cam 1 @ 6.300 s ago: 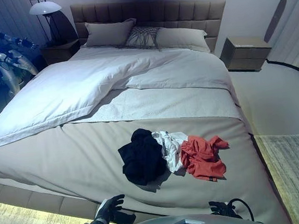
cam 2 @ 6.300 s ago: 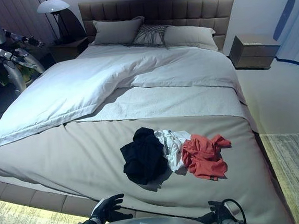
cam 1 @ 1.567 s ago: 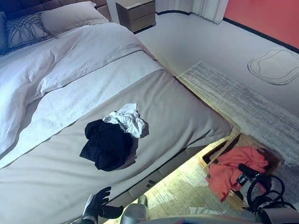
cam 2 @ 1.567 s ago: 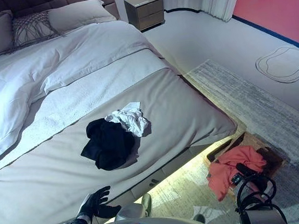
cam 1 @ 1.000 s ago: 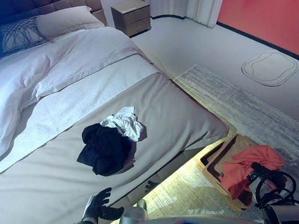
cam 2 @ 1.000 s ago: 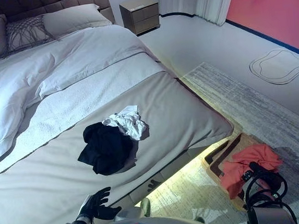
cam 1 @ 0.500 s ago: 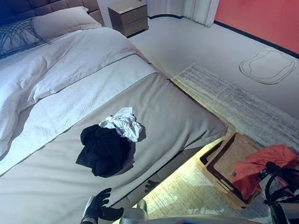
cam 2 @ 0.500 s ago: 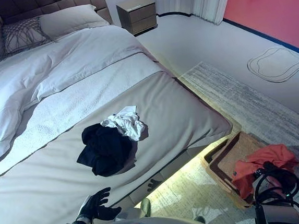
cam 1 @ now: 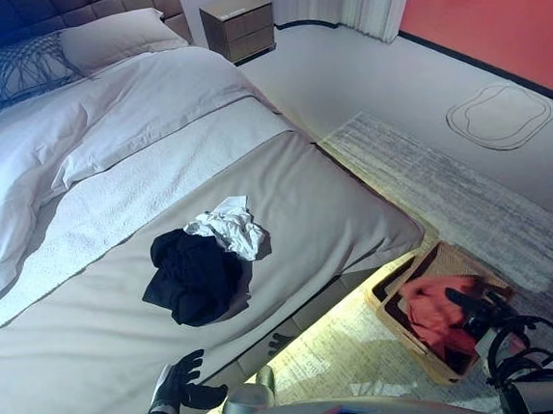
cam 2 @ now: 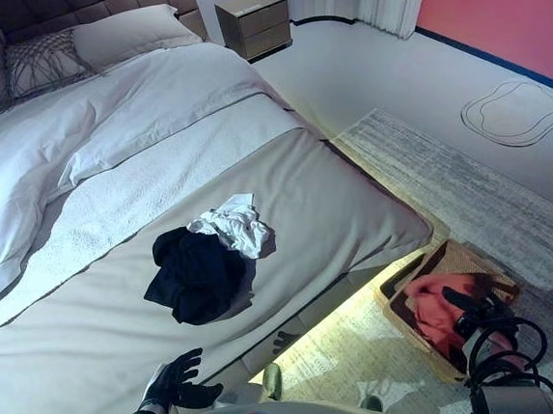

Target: Pick up the clothes from the bed and place them into the basket

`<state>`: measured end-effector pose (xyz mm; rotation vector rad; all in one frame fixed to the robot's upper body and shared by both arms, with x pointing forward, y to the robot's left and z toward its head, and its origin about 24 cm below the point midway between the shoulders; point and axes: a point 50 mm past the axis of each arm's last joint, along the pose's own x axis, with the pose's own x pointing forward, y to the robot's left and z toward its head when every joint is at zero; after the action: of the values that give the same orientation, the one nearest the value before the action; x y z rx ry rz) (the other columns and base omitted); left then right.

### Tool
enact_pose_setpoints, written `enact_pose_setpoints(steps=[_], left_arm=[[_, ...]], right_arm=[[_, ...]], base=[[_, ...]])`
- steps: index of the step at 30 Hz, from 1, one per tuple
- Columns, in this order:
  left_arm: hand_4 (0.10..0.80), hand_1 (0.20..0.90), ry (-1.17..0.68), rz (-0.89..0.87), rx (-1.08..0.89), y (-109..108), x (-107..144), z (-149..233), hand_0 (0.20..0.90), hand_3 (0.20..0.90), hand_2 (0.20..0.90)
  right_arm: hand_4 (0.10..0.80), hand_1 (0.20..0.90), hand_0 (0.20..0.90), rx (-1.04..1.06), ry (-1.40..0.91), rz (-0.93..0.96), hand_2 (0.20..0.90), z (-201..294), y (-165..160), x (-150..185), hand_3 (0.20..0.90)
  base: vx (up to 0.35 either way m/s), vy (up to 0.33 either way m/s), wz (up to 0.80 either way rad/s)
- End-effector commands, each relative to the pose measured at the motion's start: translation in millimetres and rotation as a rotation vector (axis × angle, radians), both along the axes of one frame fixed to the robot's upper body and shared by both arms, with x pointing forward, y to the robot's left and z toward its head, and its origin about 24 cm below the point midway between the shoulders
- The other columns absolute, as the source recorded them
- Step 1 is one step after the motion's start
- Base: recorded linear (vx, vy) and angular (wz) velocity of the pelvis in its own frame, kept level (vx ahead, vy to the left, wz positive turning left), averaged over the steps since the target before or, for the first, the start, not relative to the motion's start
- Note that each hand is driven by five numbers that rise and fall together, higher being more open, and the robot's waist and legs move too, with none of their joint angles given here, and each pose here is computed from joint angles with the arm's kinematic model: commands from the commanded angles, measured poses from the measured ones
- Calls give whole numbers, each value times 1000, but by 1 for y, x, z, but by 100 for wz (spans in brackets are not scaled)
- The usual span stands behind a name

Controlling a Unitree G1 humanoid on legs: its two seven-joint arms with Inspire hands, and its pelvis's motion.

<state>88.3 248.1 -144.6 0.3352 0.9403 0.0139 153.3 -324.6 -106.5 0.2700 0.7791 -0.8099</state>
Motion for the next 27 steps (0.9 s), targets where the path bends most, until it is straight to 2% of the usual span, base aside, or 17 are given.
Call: enact_pose_setpoints(steps=[1,5,9,11,12,15,23,27], left_arm=[[800,900,-95,-1,3,1,23,8,900,900,900],[800,900,-103,1,-10,-4,23,7,900,900,900],[800,900,-102,-13,-26,-13,25,5,900,900,900],[800,900,-101,-22,-29,-18,26,3,900,900,900],[800,900,-101,-7,-36,-21,26,2,900,900,900],[800,900,-90,-9,-50,-27,24,-1,900,900,900],[800,900,-106,92,-61,-23,26,1,900,900,900],[800,900,-84,101,-49,-19,19,-1,900,900,900]], right_arm=[[800,900,900,-2,-51,106,900,-1,7,3,900],[800,900,900,100,165,209,900,-32,43,-31,900],[800,900,900,151,543,384,900,-55,67,-86,900],[800,900,900,145,618,367,900,-58,70,-100,900],[800,900,900,141,654,297,900,-59,73,-107,900],[800,900,900,124,663,246,900,-60,76,-107,900],[800,900,900,-3,624,422,900,-52,62,-79,900],[800,900,900,-9,579,426,900,-50,63,-69,900]], base=[[0,0,0],[-22,18,0],[-31,23,0],[0,0,0],[-1,29,-5],[-9,50,0],[-35,7,6],[-4,-43,33]])
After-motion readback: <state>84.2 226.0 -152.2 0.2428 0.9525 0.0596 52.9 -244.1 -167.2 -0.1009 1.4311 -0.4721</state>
